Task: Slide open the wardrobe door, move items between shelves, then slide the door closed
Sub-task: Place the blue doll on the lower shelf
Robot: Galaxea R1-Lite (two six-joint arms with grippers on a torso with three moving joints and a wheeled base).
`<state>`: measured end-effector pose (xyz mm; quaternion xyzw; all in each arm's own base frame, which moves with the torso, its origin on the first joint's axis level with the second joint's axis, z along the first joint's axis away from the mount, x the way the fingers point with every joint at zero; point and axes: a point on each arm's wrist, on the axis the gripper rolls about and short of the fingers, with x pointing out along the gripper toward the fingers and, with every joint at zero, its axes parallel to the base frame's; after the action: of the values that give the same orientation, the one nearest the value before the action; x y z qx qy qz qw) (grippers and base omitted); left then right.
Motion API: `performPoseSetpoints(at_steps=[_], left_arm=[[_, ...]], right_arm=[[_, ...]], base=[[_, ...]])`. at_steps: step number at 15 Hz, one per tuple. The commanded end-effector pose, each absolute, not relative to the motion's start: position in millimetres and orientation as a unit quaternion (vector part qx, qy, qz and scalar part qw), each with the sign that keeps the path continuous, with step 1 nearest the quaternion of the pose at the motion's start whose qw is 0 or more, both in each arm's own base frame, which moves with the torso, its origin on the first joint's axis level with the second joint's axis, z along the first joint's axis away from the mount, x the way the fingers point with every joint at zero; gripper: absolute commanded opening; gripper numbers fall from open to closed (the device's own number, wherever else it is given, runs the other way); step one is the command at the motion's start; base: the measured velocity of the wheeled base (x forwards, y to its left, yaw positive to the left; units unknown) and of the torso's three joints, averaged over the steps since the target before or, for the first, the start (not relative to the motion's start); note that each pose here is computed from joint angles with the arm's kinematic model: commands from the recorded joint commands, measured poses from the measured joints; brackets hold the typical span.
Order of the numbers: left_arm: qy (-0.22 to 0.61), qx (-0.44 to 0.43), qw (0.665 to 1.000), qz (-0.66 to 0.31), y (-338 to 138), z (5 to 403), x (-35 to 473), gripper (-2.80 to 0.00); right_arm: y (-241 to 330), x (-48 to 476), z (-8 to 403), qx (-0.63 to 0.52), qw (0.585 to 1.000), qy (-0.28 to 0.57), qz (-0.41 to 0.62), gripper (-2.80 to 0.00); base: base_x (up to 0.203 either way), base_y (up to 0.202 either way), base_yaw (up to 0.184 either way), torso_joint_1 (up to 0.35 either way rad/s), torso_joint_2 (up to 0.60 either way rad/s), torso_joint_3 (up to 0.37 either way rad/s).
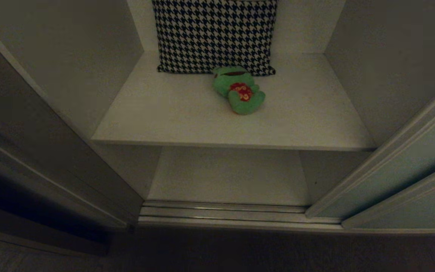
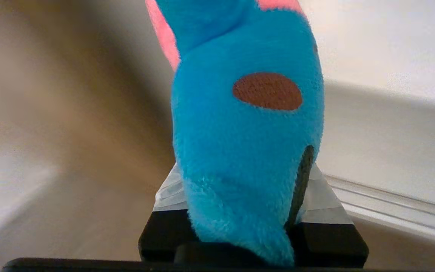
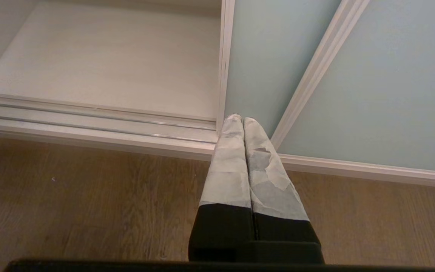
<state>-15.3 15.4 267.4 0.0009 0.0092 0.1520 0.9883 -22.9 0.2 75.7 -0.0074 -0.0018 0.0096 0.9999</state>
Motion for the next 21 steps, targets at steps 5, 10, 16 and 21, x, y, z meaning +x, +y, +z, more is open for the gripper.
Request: performPoseSetpoints(at_steps=[5, 10, 16, 21], left_arm=[[-0.023, 0.014, 0.973, 0.228, 12.5, 205.4, -56.1, -2.8], [0.003, 0.051, 0.995, 0.086, 4.5, 124.2, -51.2, -2.8], [0.004, 0.068, 0.998, -0.006, 0.0, 82.9, -26.6, -2.8], [0.015, 0.041, 0.999, -0.032, -1.1, 76.1, -24.7, -2.8]], right_arm=[[0.2, -23.2, 76.0, -0.008, 1.0, -0.004, 0.01, -2.8], [0.2, -23.2, 76.0, -0.008, 1.0, -0.004, 0.01, -2.8], [0.2, -23.1, 75.9, -0.008, 1.0, -0.003, 0.01, -2.8], [0.2, -23.2, 76.1, -0.008, 1.0, -0.004, 0.01, -2.8]], base=[[0.0, 0.0, 0.0, 0.0, 0.0, 0.0], [0.0, 0.0, 0.0, 0.0, 0.0, 0.0], [0.0, 0.0, 0.0, 0.0, 0.0, 0.0], [0.0, 0.0, 0.0, 0.0, 0.0, 0.0]])
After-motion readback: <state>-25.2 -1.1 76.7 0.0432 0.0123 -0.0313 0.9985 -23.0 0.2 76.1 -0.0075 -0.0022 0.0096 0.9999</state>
